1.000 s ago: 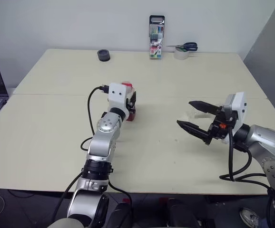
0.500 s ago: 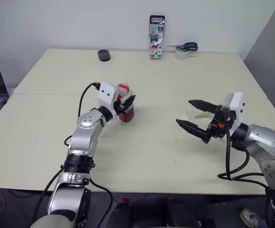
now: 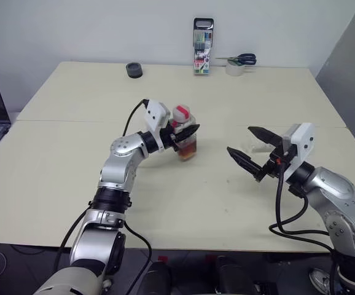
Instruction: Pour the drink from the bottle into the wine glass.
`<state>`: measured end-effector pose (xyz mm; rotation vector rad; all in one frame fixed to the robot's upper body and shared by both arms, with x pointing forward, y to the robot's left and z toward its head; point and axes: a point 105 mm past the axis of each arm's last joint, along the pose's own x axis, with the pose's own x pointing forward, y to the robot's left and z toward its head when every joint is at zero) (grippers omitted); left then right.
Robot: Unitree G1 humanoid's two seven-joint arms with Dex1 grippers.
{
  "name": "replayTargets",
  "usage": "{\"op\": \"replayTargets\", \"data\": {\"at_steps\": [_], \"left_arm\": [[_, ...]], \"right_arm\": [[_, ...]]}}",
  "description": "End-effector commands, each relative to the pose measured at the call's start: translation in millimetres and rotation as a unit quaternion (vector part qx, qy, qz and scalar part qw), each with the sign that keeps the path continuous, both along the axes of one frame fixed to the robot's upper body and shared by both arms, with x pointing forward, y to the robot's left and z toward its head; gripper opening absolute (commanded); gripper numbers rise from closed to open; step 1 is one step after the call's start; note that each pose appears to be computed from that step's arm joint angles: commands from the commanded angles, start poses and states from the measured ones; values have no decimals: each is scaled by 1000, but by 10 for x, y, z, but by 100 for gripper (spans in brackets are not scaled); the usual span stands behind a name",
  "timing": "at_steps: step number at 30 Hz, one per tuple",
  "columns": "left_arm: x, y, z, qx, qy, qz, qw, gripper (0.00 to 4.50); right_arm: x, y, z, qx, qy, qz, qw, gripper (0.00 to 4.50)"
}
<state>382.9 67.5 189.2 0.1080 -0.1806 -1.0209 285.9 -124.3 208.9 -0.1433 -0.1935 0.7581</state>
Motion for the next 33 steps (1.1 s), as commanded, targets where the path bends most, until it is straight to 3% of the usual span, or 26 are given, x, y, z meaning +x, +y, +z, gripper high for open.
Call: {"op": "replayTargets", "data": {"at_steps": [1,6,18,33], "left_arm": [[-86,-148,221,-7,-43,-51,998,179],[-124,-277,186,4,-32,-103,994,179],[-354,-568,126,32,-14,-264,964,179],[-368,-649,67,70,-69,-288,953,178]], "right_arm": [[-123,5,118,-7,-24,-6,1000,450],[-291,54,133,-10,-9,3,1000,450],[-255,177,228,-14,27,-12,999,450],[-72,538,348,-8,8,12,1000,450]]}}
